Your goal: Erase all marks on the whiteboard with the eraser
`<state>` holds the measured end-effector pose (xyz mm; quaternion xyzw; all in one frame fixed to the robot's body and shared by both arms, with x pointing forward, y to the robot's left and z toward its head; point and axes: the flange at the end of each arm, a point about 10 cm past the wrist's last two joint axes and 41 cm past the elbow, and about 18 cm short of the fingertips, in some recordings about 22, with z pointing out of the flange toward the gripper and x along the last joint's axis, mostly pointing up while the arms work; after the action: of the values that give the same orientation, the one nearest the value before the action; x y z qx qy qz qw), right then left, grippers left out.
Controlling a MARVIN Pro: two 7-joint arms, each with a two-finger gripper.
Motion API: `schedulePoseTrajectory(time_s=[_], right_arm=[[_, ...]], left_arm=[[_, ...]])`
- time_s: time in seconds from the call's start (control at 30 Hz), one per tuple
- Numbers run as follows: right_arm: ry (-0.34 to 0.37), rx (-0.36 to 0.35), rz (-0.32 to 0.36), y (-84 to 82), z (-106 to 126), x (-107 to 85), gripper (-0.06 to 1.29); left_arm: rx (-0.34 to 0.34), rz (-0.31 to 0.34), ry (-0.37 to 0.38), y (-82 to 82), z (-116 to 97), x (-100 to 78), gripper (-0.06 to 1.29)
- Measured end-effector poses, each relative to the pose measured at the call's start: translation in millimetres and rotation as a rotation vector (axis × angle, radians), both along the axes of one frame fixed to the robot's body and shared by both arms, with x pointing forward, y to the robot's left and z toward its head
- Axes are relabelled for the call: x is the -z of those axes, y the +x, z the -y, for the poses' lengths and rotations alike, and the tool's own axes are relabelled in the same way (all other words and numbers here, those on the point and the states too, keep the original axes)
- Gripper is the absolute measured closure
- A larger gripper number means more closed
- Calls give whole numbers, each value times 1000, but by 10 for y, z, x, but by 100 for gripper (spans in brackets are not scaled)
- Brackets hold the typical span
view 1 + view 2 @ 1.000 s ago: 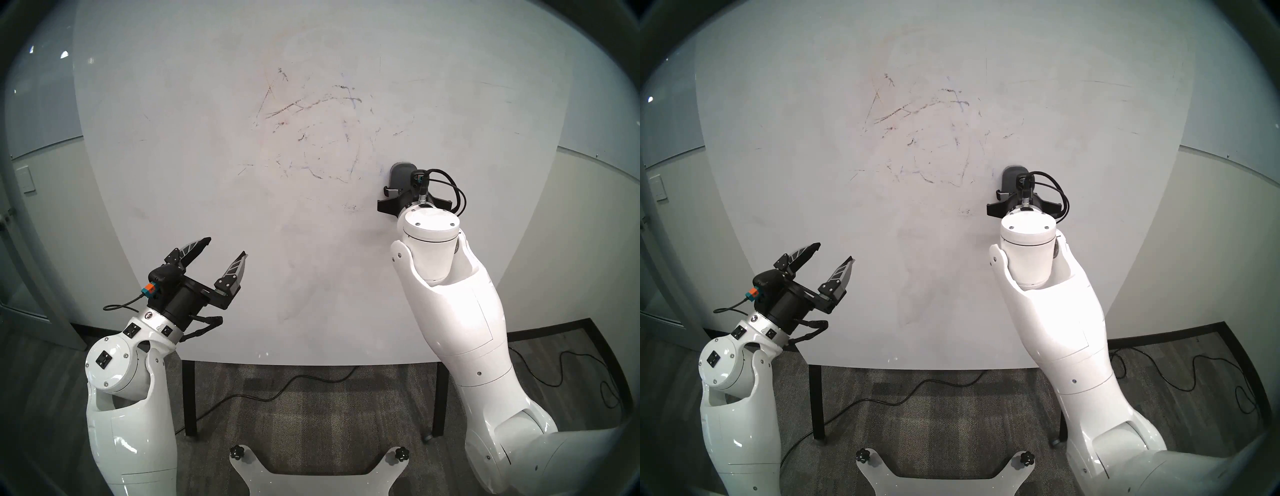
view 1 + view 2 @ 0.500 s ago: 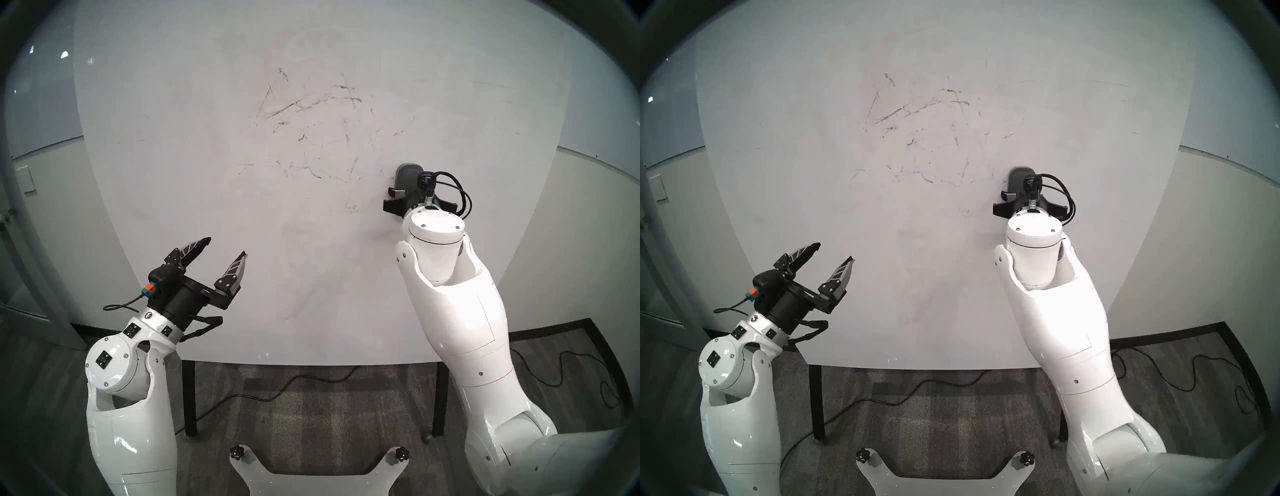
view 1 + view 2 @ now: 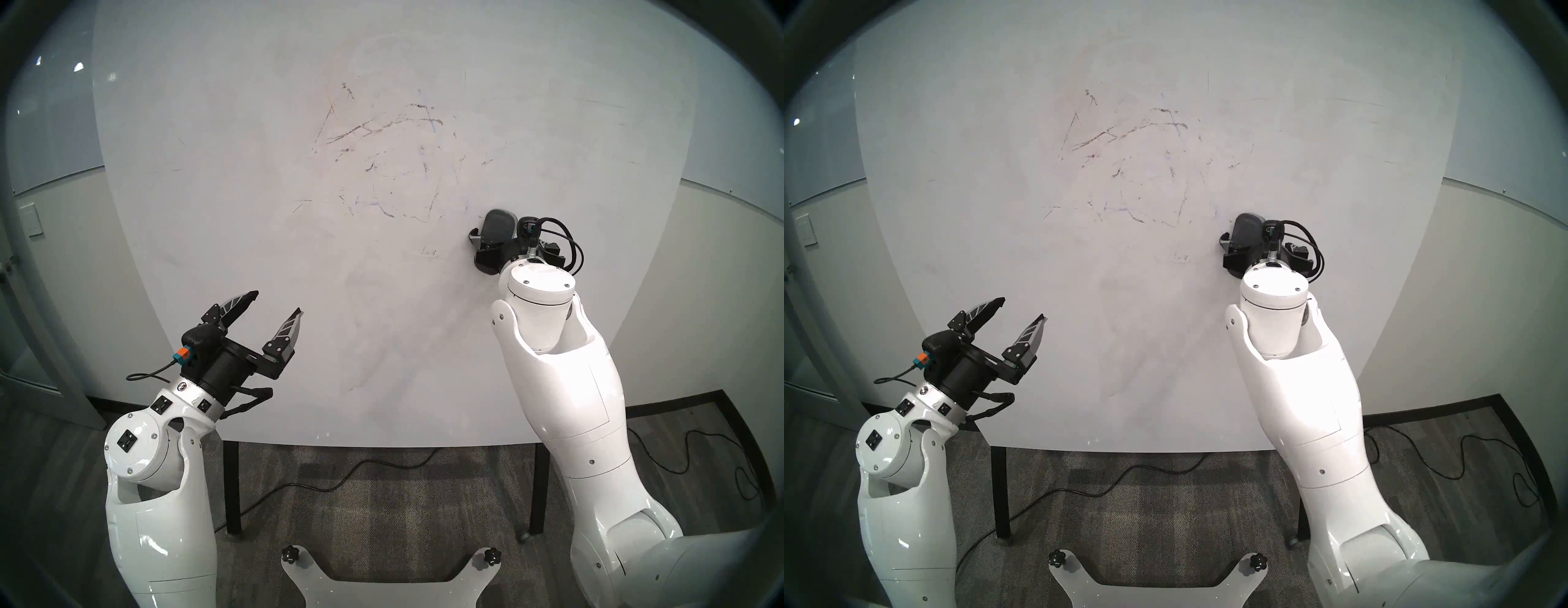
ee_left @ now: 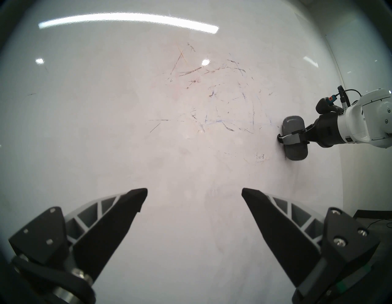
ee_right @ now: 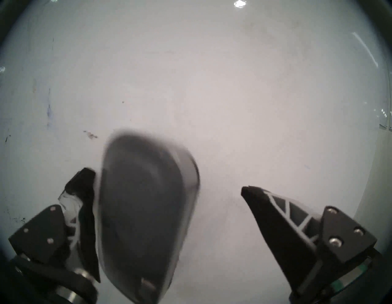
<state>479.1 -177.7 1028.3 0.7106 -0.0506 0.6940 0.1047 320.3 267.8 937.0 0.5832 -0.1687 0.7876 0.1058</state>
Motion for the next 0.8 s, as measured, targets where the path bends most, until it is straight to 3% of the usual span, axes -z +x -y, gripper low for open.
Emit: schedulePoseTrajectory(time_s=[0.07,0.17,0.37,0.8], right_arm=[[3,-7,0,0,-11,3,10],[4,-10,1,-1,-9,4,3],[6,-4,4,10,32,3,-4],[8,6,7,4,57,-3,-4]], left_arm=[[0,0,0,0,0,0,2],[0,0,0,0,0,-1,2],[0,0,0,0,0,-1,2],[0,0,0,0,0,0,2]])
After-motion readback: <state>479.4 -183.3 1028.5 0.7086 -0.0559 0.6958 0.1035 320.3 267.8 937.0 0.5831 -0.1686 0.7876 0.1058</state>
